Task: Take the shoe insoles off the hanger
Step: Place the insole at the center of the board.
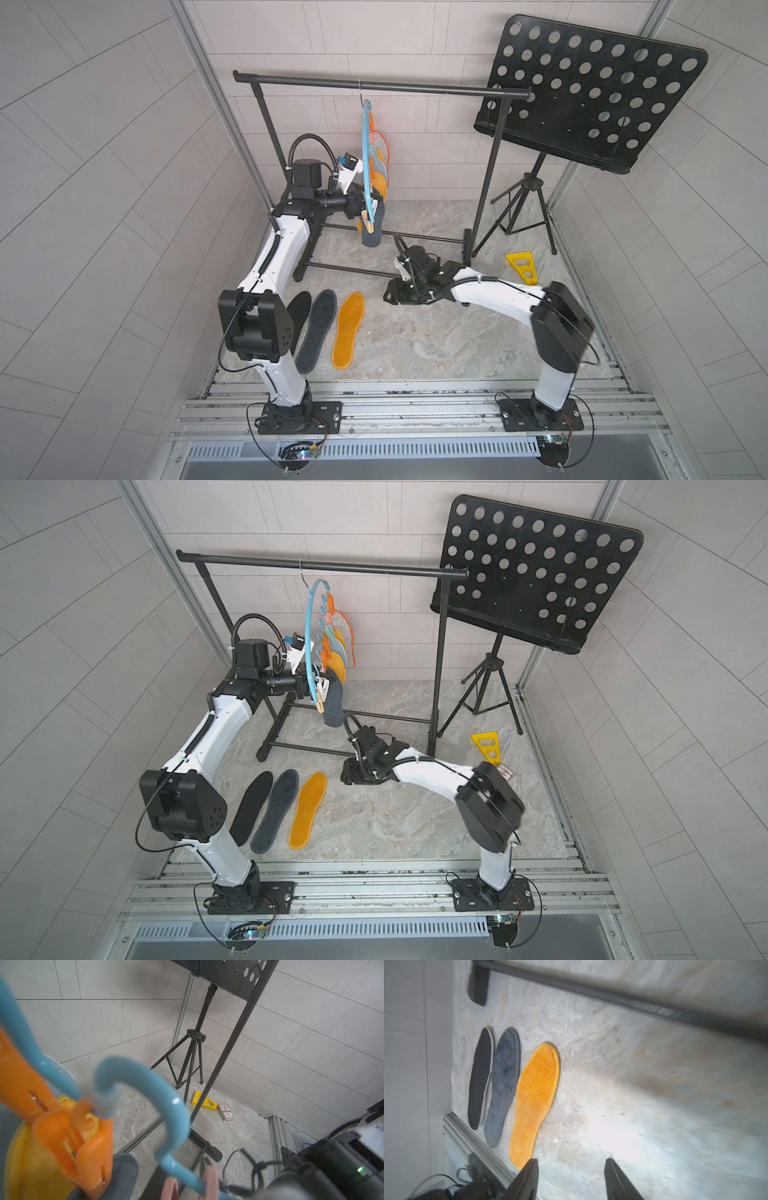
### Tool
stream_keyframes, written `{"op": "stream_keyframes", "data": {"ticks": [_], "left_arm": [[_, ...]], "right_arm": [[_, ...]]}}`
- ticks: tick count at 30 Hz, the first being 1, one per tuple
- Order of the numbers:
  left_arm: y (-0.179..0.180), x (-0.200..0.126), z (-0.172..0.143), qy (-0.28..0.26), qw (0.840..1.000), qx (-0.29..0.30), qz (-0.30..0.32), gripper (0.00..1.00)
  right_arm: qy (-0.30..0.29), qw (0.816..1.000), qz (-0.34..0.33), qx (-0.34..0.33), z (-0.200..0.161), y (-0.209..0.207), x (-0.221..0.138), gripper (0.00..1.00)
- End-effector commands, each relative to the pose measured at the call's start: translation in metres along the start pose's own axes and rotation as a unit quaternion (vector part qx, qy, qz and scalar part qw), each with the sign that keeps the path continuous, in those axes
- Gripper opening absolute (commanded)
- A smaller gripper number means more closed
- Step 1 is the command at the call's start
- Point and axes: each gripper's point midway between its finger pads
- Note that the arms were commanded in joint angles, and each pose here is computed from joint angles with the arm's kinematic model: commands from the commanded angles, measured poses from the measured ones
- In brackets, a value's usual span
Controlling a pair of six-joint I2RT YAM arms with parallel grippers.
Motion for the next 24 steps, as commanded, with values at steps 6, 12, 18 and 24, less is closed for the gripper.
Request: {"op": "stream_keyframes", "data": {"ticks": [6,12,18,24], "left_arm": [[0.000,-0.010,-0.002,0.005,1.000,-0.002,0.014,0.00],[0.000,-0.011,-0.006,0.010,1.000,-0.004,0.019,0.00],[-0.002,-0.012,-0.011,0.015,1.000,-0.007,0.025,0.00],[0.000,-0.015,-0.017,0.025,0.998,-0.012,0.048,0.11]], "right_arm": [[-0.150,0.956,-0.058,-0.247,-0.016,-0.080,-0.132,0.53],[-0.258,0.922,-0.047,-0.285,-0.031,-0.113,-0.186,0.55],[-0.257,0.925,-0.070,-0.272,-0.054,-0.152,-0.178,0.55],[-0.256,0.925,-0.079,-0.268,-0.052,-0.156,-0.176,0.57]]}}
Point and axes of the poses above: each gripper's point midway between its finger pads, its own x axis out along the fingers, its own y axis along the line the jaws close on, z = x × y, and after that the axes turned 15 degrees about x, right-handed
